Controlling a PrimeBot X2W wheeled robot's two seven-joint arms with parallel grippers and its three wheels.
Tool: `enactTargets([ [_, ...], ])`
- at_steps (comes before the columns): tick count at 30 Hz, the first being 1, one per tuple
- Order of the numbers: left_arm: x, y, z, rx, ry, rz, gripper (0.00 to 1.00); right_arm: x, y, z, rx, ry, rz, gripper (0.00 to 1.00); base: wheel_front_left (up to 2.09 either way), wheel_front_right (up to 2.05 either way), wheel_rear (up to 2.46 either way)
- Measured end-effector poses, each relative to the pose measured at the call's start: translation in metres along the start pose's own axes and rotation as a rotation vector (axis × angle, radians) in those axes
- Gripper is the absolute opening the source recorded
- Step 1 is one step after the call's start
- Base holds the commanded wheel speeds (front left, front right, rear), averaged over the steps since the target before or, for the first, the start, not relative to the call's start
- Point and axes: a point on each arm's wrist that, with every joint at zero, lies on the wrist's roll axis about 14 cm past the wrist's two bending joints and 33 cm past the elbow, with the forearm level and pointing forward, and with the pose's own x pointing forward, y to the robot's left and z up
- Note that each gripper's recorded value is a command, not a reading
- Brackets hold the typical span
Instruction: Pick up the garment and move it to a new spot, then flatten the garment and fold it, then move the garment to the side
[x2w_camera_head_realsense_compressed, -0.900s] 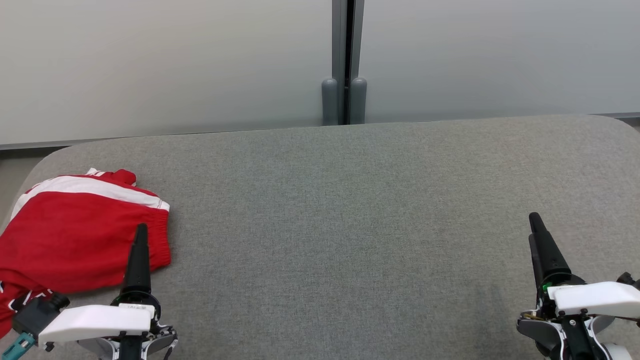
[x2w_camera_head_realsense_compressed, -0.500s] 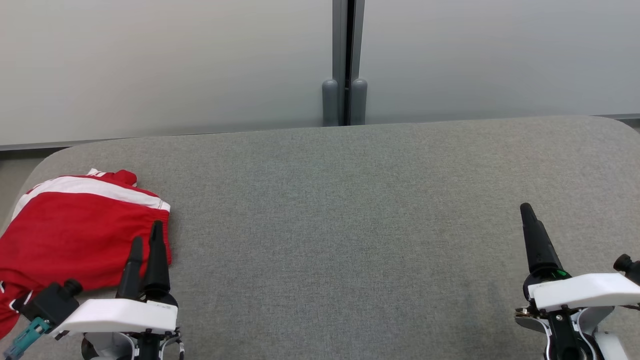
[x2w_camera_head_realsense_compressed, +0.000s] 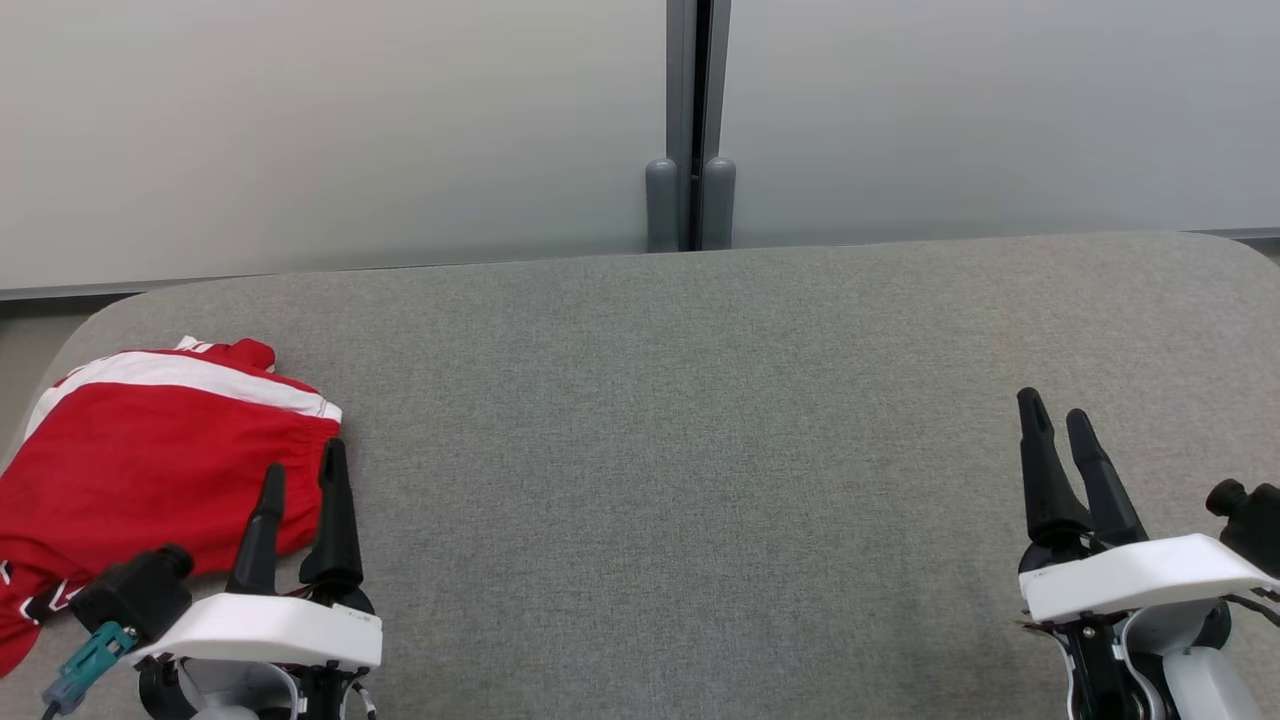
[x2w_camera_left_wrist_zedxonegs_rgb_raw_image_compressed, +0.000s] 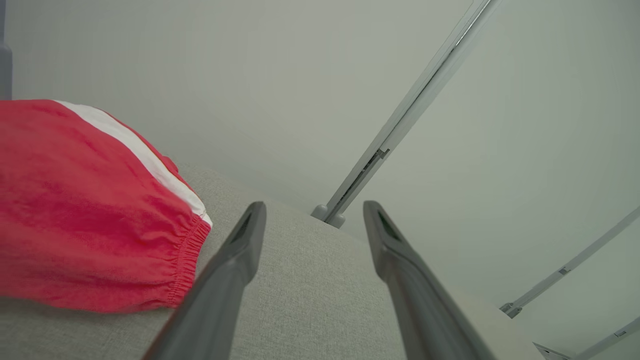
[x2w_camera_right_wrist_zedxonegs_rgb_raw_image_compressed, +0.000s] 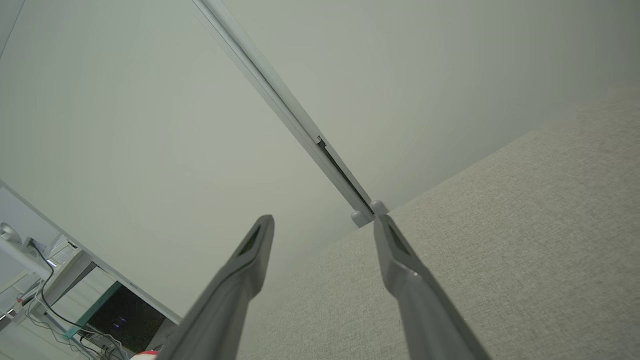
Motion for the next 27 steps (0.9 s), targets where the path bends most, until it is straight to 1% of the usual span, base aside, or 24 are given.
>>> enactTargets([
  [7, 0.0, -0.005, 0.003, 0.08, -0.021, -0.014, 1.0, 0.0, 0.001, -0.002, -0.101, 0.001, 0.007, 1.0, 0.0, 0.0, 0.0],
  [18, -0.001, -0.008, 0.007, 0.18, -0.051, -0.024, 1.0, 0.002, 0.003, -0.013, -0.205, 0.024, 0.024, 1.0, 0.0, 0.0, 0.0],
  [27, -0.001, -0.014, 0.013, 0.257, -0.085, -0.044, 1.0, 0.004, 0.012, -0.014, -0.278, 0.016, 0.059, 1.0, 0.0, 0.0, 0.0],
])
